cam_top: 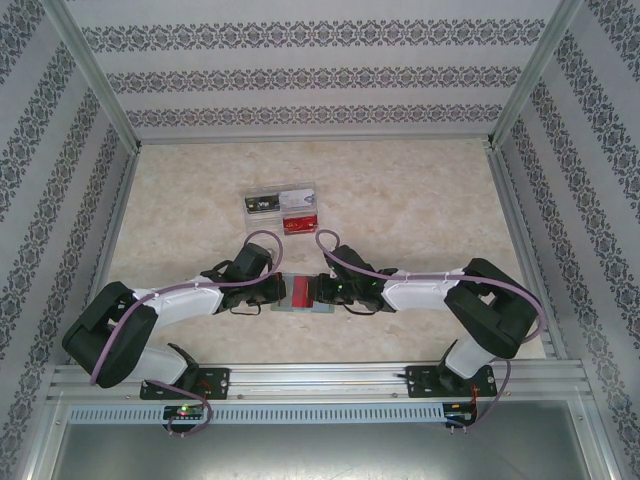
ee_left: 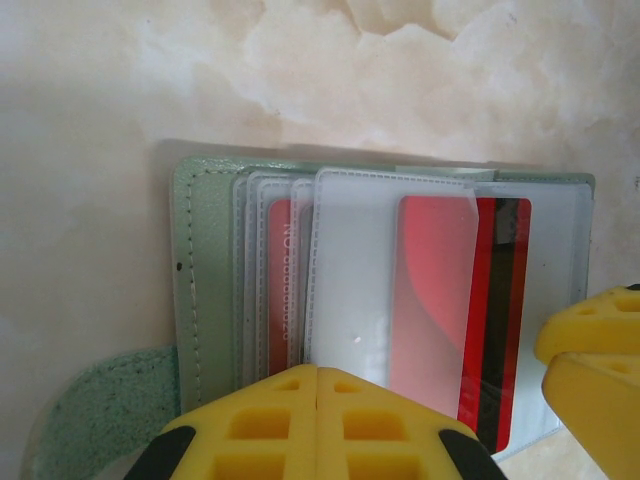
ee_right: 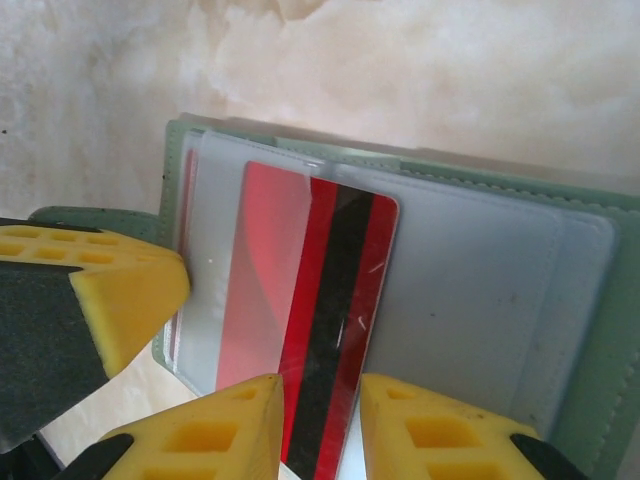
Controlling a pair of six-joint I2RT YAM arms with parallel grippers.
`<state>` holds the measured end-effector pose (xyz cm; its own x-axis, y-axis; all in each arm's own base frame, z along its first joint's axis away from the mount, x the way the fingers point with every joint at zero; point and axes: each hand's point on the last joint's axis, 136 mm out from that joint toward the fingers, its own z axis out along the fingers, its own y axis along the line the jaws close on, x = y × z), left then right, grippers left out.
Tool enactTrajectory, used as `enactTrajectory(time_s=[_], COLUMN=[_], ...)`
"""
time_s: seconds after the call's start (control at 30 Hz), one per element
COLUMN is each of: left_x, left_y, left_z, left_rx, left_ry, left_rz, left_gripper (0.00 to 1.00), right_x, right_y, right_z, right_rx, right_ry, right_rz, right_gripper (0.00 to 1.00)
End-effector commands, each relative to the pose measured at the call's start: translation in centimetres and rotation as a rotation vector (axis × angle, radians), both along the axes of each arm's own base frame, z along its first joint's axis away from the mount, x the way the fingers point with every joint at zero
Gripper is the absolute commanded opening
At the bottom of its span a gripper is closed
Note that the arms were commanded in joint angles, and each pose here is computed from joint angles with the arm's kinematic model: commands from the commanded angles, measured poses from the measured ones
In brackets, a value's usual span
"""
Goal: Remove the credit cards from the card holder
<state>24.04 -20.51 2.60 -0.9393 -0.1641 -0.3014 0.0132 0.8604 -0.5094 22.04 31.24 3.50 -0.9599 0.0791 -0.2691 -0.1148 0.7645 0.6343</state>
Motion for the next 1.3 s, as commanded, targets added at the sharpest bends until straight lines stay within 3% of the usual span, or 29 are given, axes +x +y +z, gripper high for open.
enactTrajectory(time_s=[0.0, 0.53, 0.8, 1.27], left_x=[-0.7, -0.9, -0.9, -0.9], left_y=[1.3, 1.1, 1.4, 1.6], left_z=[-1.2, -1.3, -1.3, -1.3], left_rx=[0.059, 0.047, 0.058, 0.071], left_ry=[0.058, 0.063, 0.061, 0.059], left_rz=[0.029, 0.026, 0.030, 0.032], left_gripper=[0.00, 0.00, 0.00, 0.00], right_x=[-0.1, 0.0, -0.1, -0.8], right_y=[0.2, 1.4, 0.5, -3.2], right_z=[-0.3, -0.8, -1.1, -1.7], right_rx=[-0.012, 0.022, 0.010, -0.010], right_ry=[0.018, 0.043, 0.046, 0.049], right_rz=[-0.009, 0.007, -0.021, -0.092], right_gripper=[0.28, 0.27, 0.06, 0.04])
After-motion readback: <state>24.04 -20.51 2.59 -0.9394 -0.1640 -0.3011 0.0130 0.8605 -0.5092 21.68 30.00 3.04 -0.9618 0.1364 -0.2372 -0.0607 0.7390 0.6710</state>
